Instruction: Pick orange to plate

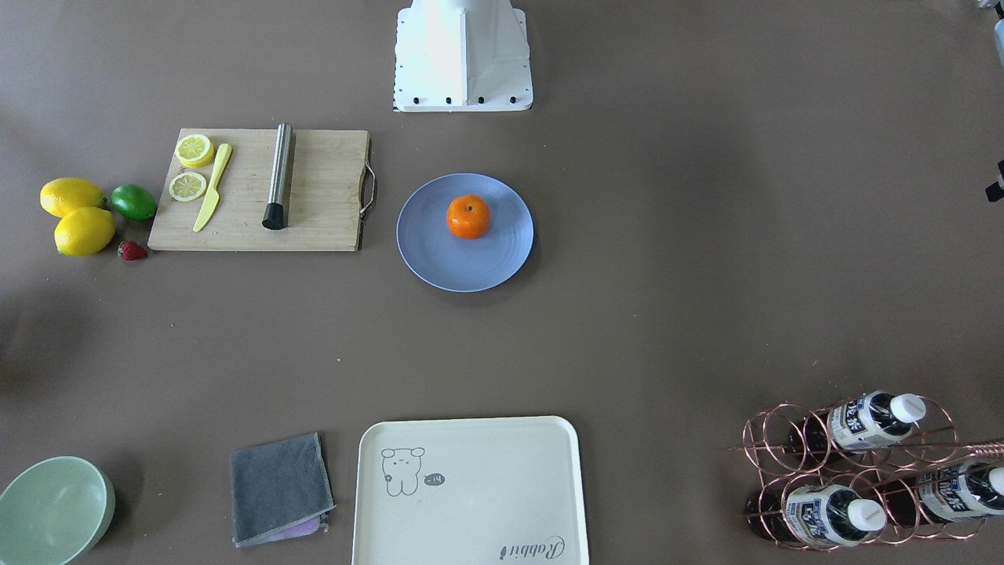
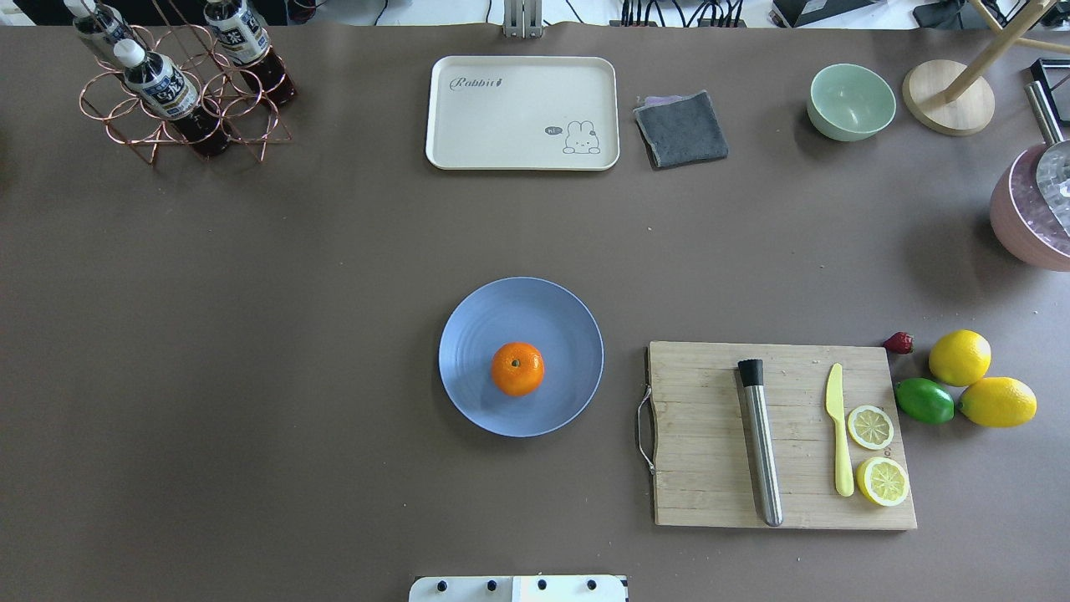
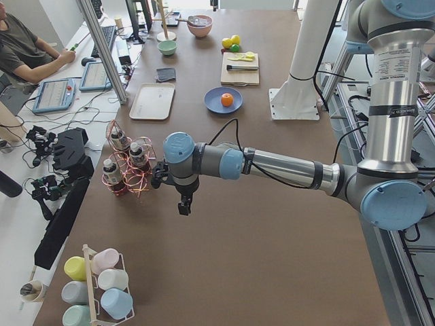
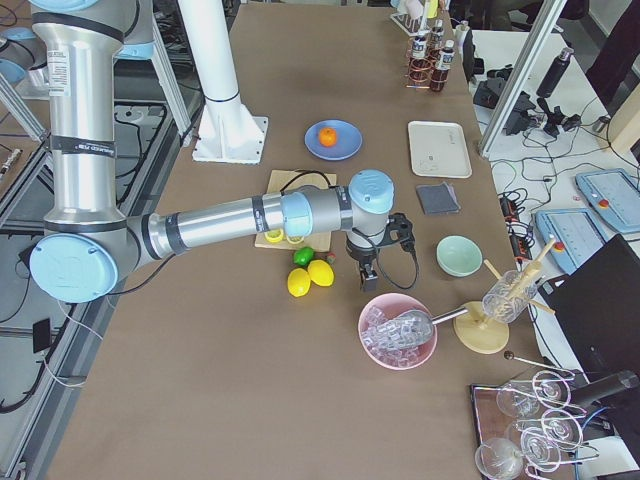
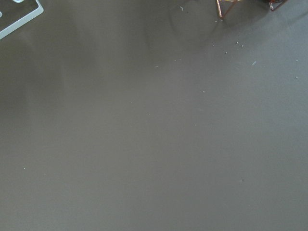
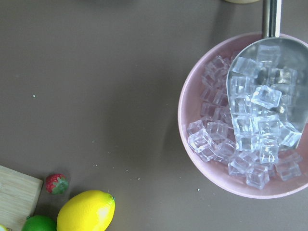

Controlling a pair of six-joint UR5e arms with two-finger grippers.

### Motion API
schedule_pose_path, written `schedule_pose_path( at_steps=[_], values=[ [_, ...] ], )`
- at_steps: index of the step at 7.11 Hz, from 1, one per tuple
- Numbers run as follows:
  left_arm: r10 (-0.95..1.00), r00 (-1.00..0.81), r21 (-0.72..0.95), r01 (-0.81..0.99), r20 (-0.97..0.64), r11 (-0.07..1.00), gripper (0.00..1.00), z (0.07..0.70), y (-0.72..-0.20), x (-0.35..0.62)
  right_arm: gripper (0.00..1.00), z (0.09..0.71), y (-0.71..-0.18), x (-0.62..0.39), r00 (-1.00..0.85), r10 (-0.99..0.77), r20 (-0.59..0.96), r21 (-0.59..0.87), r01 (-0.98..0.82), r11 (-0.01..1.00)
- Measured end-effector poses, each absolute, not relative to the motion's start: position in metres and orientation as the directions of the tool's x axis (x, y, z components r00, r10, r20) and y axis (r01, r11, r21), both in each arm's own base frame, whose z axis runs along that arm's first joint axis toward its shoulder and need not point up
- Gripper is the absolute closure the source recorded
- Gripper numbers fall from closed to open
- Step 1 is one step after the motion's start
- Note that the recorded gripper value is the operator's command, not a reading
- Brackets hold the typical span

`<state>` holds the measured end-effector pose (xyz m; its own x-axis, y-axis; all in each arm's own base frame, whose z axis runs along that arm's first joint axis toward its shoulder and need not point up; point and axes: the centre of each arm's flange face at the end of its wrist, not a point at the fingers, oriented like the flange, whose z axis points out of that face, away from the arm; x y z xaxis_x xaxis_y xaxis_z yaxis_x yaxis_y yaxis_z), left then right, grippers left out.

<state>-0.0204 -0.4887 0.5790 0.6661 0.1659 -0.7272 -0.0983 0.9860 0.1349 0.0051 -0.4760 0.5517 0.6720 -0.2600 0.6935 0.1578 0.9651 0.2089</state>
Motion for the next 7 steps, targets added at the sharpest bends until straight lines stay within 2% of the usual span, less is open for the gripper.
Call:
schedule_pose_path(
  at_steps=[2, 7],
  values=[
    [0.187, 0.669, 0.158, -0.105, -0.719, 0.982, 0.03, 0.605, -0.476, -0.053, 0.0, 0.567, -0.463, 0.023, 0.677, -0.236, 0.698, 0.194, 0.138, 0.971],
    [0.178, 0.674, 0.153, -0.097, -0.717, 0.984, 0.03, 0.601, -0.479, -0.065, 0.0, 0.589, -0.454, 0.028, 0.683, -0.21, 0.699, 0.159, 0.139, 0.978]
  ],
)
